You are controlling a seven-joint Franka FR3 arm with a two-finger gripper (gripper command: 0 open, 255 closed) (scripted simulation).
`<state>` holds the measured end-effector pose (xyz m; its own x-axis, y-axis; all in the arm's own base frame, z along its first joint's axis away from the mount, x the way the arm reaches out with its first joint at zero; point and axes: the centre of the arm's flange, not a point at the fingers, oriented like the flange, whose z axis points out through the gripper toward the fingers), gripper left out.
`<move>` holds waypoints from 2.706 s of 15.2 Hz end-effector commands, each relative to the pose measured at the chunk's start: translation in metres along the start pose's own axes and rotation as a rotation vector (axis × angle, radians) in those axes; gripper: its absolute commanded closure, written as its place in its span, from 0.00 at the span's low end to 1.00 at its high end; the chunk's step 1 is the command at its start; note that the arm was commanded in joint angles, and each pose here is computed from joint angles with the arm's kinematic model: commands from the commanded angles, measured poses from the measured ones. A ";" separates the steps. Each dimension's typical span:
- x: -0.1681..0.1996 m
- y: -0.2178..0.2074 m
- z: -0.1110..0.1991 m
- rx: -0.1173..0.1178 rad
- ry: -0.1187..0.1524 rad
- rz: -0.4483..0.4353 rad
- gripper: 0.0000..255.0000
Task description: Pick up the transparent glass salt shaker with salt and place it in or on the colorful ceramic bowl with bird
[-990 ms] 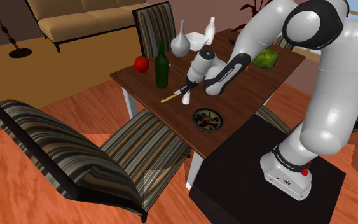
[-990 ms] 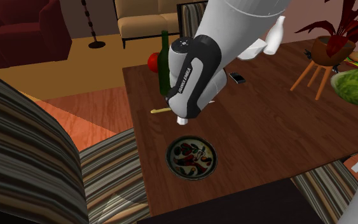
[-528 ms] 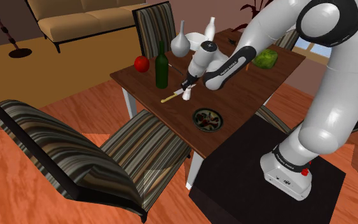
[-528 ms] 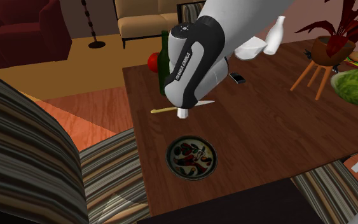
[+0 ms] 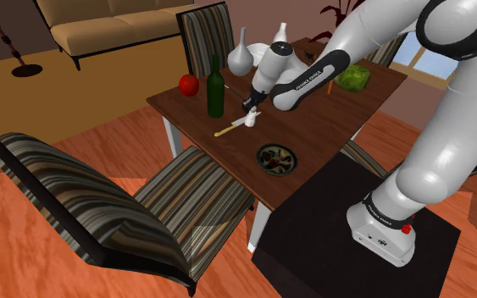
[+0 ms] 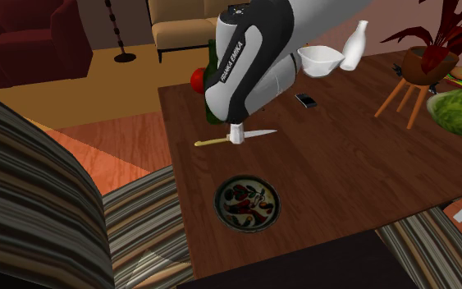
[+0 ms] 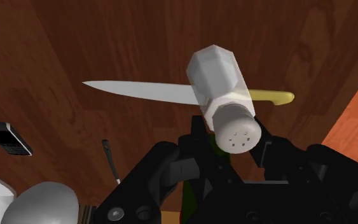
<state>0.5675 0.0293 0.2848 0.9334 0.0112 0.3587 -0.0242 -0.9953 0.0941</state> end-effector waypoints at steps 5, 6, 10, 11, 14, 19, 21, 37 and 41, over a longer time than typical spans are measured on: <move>0.012 0.003 -0.030 0.000 0.000 0.000 1.00; 0.014 0.004 -0.035 0.000 0.000 0.000 1.00; -0.020 0.000 -0.055 0.000 0.000 0.000 1.00; -0.031 -0.001 -0.062 0.000 0.000 0.000 1.00; -0.066 -0.004 -0.082 0.000 0.000 0.000 1.00; -0.122 -0.010 -0.115 0.000 0.000 0.000 1.00; -0.145 -0.013 -0.128 0.000 0.000 0.000 1.00; -0.197 -0.022 -0.074 0.000 0.000 0.000 1.00; -0.205 -0.024 -0.055 0.000 0.000 0.000 1.00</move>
<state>0.3573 0.0568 0.2654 0.9336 0.0115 0.3581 -0.0247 -0.9950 0.0964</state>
